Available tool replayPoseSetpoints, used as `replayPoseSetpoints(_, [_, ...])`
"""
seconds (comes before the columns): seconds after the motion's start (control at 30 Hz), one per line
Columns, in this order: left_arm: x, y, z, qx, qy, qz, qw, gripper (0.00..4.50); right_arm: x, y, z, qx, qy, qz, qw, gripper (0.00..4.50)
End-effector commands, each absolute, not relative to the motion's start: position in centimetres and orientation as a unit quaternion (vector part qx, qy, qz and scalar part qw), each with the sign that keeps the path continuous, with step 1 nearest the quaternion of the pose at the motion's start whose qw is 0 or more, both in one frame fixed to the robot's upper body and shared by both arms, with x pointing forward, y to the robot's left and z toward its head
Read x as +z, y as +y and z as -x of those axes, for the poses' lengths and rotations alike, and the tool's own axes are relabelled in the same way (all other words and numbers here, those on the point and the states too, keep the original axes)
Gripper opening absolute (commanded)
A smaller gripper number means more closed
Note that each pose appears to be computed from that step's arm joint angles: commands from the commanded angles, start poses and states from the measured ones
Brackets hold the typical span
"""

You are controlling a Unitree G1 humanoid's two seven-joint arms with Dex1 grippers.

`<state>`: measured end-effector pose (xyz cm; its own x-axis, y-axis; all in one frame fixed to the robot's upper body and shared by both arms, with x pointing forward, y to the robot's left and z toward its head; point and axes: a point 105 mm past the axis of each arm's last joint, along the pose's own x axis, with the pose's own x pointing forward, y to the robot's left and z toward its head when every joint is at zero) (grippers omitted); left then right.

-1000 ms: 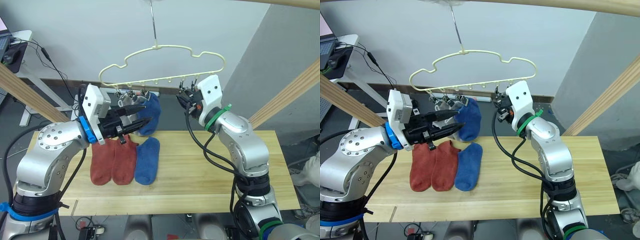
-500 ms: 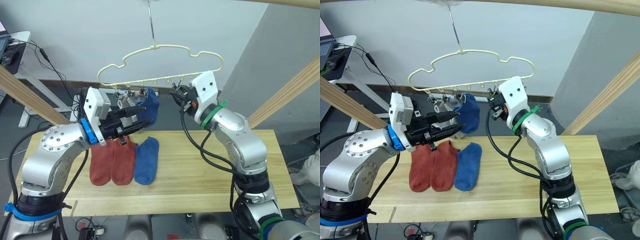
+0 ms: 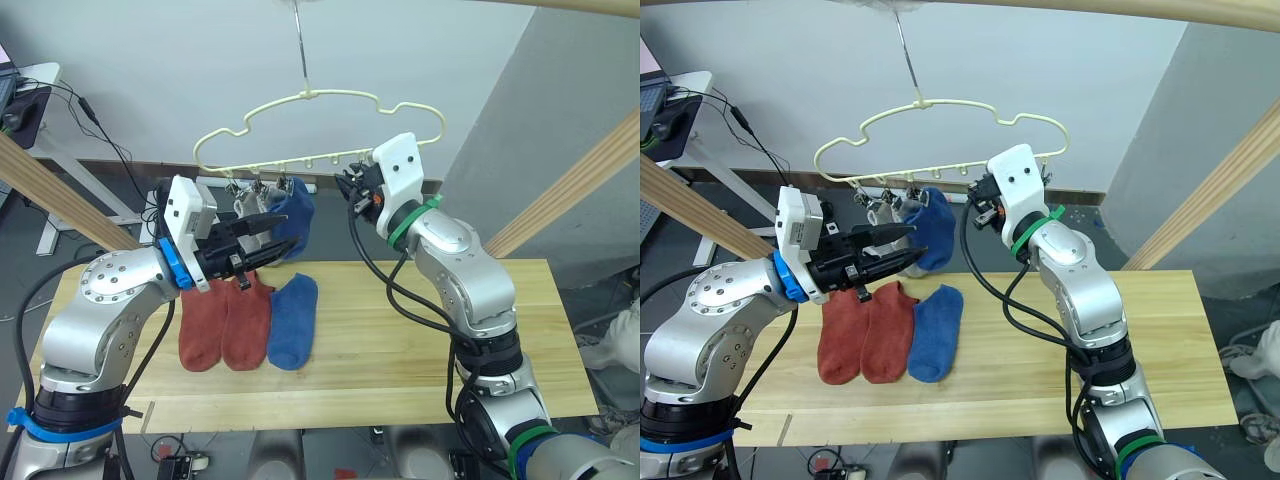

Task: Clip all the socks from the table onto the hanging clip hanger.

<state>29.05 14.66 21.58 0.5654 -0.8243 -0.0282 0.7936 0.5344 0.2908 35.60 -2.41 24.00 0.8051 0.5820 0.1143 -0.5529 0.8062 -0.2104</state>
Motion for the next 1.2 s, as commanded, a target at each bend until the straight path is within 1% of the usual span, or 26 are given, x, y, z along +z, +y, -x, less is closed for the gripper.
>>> replayPoseSetpoints(0.03, [22.4,14.8,-29.0,-0.457,-0.075,-0.146,0.874,2.04,25.7,-2.3,-35.1,0.3,-0.119,0.086,0.943,1.44])
replayPoseSetpoints(0.23, [22.4,14.6,-29.4,-0.457,-0.079,-0.144,0.874,2.04,25.6,-3.0,-35.3,0.28,-0.116,0.099,0.948,1.44])
replayPoseSetpoints(0.5, [22.1,14.6,-29.4,-0.457,-0.08,-0.144,0.874,2.04,25.5,-4.2,-34.0,0.292,-0.119,0.103,0.943,1.44])
replayPoseSetpoints(0.73, [22.0,14.4,-29.2,-0.46,-0.08,-0.146,0.872,2.04,24.5,-4.7,-33.8,0.282,-0.091,0.106,0.949,1.44])
replayPoseSetpoints(0.97, [22.1,14.4,-29.3,-0.461,-0.081,-0.148,0.871,2.04,24.1,-4.4,-33.6,0.279,-0.078,0.094,0.952,1.44])
replayPoseSetpoints(1.2, [22.3,14.3,-29.3,-0.46,-0.082,-0.149,0.871,2.04,25.1,-3.1,-34.1,0.284,-0.09,0.077,0.951,1.44])
